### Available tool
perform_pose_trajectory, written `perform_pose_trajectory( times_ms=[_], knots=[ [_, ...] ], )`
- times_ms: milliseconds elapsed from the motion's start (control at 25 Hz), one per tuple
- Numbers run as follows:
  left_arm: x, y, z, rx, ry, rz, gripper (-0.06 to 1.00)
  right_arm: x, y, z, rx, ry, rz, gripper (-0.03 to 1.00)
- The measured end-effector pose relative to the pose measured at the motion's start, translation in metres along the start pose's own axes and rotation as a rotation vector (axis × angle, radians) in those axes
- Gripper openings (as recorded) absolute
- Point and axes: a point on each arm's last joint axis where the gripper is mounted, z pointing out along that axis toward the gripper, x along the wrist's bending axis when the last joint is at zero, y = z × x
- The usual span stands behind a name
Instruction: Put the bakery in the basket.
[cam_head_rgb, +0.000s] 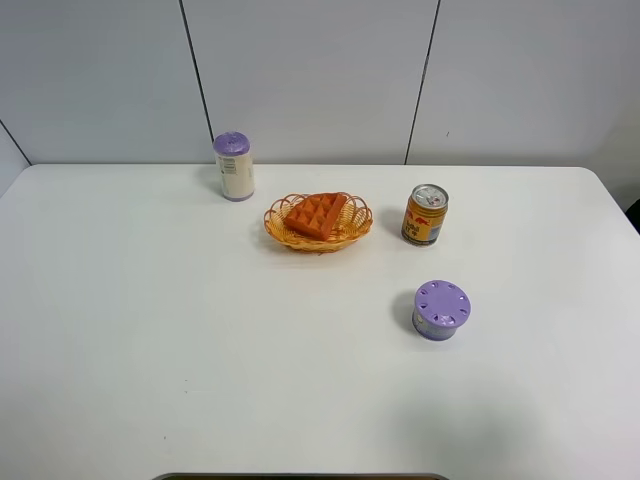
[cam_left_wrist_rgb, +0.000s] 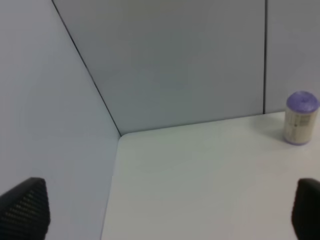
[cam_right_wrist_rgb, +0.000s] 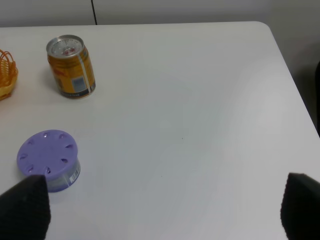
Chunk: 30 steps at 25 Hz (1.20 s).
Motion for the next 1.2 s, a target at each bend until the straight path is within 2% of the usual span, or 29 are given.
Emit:
perform_pose_trajectory(
  times_ms=[160,480,840,1000,1200],
  knots=[
    [-0.006,-0.031,-0.006,0.021,-0.030,-0.053,0.99,0.000,0.000,0.000,0.000,0.000,0.000,0.91],
    [-0.024,-0.105,0.007,0.135,-0.062,-0.149,0.99,0.000,0.000,0.000,0.000,0.000,0.000,0.91],
    [-0.044,-0.177,0.022,0.053,-0.094,-0.198,0.99,0.000,0.000,0.000,0.000,0.000,0.000,0.91],
    [-0.051,-0.200,0.034,0.091,-0.099,-0.192,0.99,0.000,0.000,0.000,0.000,0.000,0.000,0.91],
    [-0.058,-0.214,0.046,0.150,-0.124,-0.196,0.99,0.000,0.000,0.000,0.000,0.000,0.000,0.91]
  ],
)
